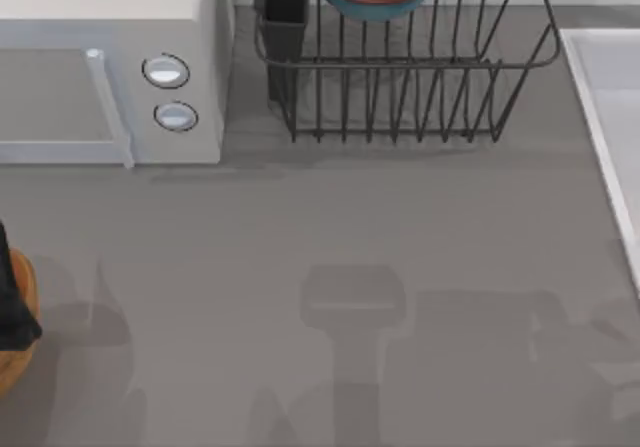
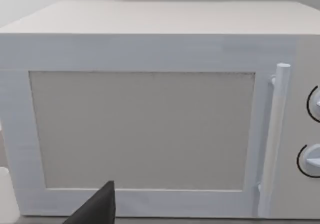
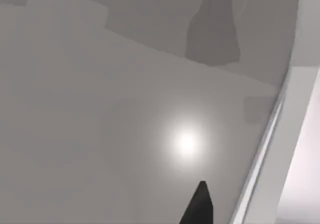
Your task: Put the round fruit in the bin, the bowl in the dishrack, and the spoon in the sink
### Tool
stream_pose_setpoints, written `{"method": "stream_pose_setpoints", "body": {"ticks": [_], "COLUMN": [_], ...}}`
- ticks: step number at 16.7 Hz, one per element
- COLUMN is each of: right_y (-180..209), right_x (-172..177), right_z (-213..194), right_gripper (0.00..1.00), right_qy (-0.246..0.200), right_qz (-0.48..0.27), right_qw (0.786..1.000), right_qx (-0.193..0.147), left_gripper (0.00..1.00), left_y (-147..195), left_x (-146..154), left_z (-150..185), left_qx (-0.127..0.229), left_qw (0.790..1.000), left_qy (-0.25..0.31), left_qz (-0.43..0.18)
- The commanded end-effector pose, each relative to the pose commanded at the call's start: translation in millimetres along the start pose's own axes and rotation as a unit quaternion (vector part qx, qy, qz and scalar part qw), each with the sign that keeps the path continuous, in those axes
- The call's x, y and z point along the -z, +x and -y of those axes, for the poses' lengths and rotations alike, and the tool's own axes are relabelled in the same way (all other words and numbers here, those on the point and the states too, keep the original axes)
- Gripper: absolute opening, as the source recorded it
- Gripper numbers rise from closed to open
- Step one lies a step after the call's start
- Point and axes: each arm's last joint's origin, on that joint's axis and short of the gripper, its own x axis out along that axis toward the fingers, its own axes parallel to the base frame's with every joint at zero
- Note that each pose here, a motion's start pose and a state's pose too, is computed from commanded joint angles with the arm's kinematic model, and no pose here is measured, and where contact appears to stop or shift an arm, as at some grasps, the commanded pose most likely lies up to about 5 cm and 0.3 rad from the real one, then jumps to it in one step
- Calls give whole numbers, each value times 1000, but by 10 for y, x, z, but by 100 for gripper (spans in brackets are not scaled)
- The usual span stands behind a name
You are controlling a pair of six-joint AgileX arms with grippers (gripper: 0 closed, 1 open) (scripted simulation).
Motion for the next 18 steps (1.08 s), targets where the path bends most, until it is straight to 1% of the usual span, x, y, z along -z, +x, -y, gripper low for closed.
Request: {"method": "stream_pose_setpoints", "body": {"ticks": [4,8,11,14,18], "right_y": [-157,-286,-270,-152,47], "right_x": [209,451,592,678,716], "right_z": [583,1292,1737,2040,2249], "right_gripper": [0,0,0,0,0], "right_qy": [-13,-18,-16,-10,2], "right_qz": [6,4,0,-2,-4], "right_qw": [1000,1000,1000,1000,1000], "right_qx": [-16,-10,1,10,18], "left_gripper": [100,100,100,100,100], "left_y": [0,0,0,0,0], "left_x": [0,0,0,0,0], "left_z": [0,0,0,0,0], "left_qx": [0,0,0,0,0], "left_qw": [1000,1000,1000,1000,1000], "left_qy": [0,0,0,0,0], "left_qz": [0,0,0,0,0]}}
